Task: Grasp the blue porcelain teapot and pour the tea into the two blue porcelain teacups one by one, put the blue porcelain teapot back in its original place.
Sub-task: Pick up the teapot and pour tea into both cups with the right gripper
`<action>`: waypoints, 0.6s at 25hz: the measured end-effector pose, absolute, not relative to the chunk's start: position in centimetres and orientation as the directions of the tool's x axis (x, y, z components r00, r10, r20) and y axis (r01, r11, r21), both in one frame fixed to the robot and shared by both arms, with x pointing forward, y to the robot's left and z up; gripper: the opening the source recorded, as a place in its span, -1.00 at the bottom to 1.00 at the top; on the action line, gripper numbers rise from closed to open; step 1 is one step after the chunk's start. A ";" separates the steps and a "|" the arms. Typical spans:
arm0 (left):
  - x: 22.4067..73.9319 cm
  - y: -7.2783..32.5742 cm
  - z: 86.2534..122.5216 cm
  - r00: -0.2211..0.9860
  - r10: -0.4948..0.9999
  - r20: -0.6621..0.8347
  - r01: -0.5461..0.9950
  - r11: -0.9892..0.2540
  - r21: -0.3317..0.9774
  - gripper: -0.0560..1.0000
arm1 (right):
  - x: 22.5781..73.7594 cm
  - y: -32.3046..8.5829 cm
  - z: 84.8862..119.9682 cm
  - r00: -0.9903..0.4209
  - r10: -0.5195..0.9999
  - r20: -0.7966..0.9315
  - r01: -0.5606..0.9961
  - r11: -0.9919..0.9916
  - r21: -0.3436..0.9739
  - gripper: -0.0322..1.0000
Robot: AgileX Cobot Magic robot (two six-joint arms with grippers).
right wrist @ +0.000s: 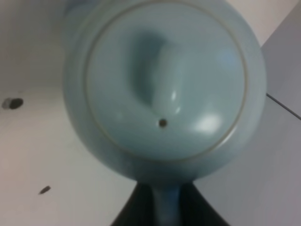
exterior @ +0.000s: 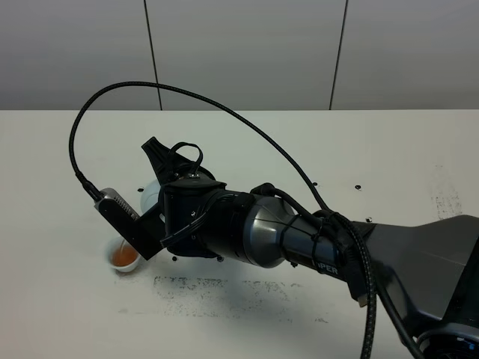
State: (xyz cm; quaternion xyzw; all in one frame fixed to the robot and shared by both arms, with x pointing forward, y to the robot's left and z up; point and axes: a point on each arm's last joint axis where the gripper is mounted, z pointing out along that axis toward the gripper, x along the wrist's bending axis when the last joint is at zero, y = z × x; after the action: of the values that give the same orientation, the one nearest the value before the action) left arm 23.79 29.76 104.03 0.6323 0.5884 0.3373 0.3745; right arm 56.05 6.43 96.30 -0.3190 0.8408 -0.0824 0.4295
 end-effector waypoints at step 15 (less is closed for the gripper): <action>23.8 29.8 104.0 0.080 0.997 -0.014 0.491 -0.027 0.870 -0.04 | 56.2 6.4 96.5 -0.397 -0.629 -0.669 -0.465 0.766 -0.444 -0.85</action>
State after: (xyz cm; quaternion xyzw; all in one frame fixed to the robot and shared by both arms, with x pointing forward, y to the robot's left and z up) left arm 23.79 29.76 104.03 0.6323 0.5884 0.3373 0.3745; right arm 56.24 6.39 96.49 -0.3292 0.8305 -0.0932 0.4396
